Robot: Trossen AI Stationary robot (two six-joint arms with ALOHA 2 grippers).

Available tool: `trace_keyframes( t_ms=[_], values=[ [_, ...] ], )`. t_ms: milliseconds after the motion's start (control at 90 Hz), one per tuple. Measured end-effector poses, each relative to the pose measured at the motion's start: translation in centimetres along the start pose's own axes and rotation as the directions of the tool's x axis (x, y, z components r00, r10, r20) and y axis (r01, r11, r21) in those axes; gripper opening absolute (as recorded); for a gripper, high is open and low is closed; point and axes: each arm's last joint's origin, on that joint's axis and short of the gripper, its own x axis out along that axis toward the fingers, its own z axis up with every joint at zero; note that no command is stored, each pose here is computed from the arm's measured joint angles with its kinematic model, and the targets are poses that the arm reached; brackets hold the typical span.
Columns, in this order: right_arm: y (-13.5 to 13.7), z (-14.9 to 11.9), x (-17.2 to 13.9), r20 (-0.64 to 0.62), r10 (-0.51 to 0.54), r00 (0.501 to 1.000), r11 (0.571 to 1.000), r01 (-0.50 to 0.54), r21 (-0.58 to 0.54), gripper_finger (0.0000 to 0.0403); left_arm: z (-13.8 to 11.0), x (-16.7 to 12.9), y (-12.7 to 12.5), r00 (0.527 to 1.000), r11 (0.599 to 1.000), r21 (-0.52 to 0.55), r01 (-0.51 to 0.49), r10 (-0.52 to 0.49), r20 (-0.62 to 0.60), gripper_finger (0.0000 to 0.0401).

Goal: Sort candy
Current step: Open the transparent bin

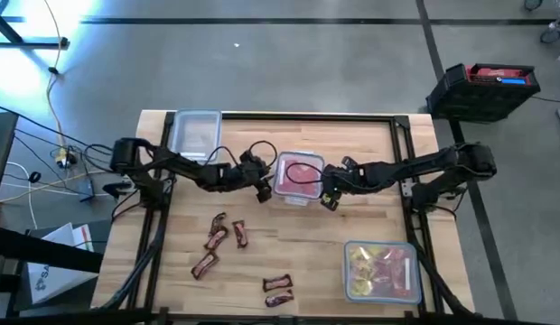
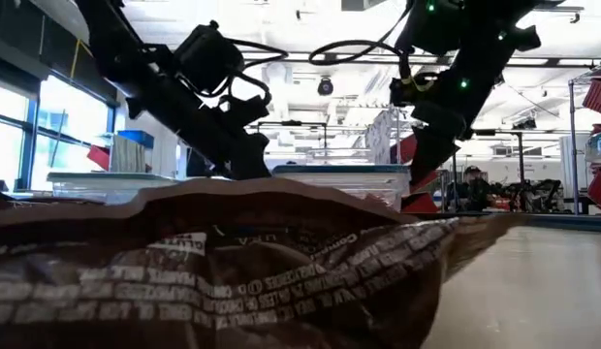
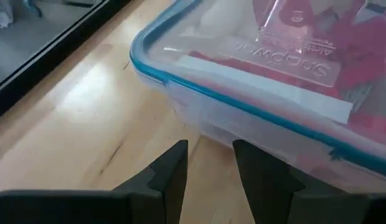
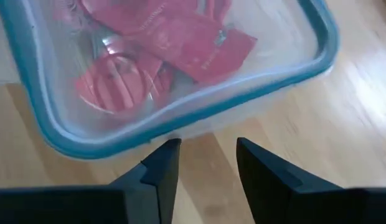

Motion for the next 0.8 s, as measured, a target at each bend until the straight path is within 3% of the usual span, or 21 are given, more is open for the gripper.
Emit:
trace_keyframes(
  t_ms=[333,544,800],
  values=[
    [0.8,0.1,0.0,0.030,0.090,0.995,0.991,-0.086,-0.103,0.0133,-0.6,-0.9,-2.3,0.996,0.993,0.080,0.085,-0.084,-0.018,0.0126],
    [2.7,0.1,-0.1,0.028,0.205,0.978,0.970,-0.199,-0.141,0.0133,-0.6,-1.0,-2.4,0.999,0.989,0.145,0.029,-0.026,-0.023,0.0126],
    [3.2,-0.6,-1.7,-0.061,0.114,0.992,0.986,-0.120,-0.119,0.0133,-0.5,-1.2,-3.1,0.996,0.986,0.148,0.078,-0.071,-0.050,0.0126]
  ],
)
